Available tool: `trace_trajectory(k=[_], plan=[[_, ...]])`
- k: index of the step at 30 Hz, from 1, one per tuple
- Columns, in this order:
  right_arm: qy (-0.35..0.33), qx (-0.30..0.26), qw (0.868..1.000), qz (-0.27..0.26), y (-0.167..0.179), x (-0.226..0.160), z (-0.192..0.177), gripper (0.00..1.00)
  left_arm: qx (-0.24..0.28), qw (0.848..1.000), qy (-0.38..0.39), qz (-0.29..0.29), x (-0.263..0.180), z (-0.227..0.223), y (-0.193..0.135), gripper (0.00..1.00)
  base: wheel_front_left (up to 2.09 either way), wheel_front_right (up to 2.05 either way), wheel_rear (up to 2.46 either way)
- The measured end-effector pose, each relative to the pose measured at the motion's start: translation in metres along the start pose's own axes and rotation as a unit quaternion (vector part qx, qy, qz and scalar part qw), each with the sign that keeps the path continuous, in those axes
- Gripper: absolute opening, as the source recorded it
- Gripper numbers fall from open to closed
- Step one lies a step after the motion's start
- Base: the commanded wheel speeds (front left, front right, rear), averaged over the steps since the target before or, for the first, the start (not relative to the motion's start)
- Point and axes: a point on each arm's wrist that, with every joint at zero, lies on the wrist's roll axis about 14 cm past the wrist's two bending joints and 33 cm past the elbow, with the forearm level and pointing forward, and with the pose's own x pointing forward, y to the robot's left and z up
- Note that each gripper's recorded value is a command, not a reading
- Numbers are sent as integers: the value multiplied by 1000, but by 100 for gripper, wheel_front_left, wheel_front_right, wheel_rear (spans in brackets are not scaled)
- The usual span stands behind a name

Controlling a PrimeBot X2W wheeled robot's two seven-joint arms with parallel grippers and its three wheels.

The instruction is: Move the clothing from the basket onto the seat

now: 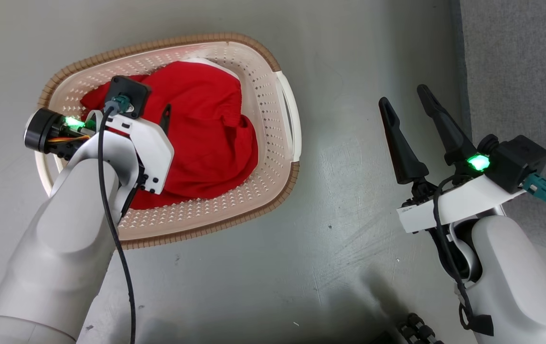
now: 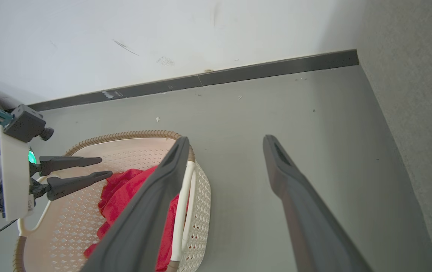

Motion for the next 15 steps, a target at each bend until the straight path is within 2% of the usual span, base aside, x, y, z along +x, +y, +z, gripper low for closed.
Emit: trace_trajectory(k=[15], plan=[[18, 2, 1000, -10, -10, 1, -16, 100, -32, 998, 47, -8, 29, -23, -12, 100, 0, 0, 0]])
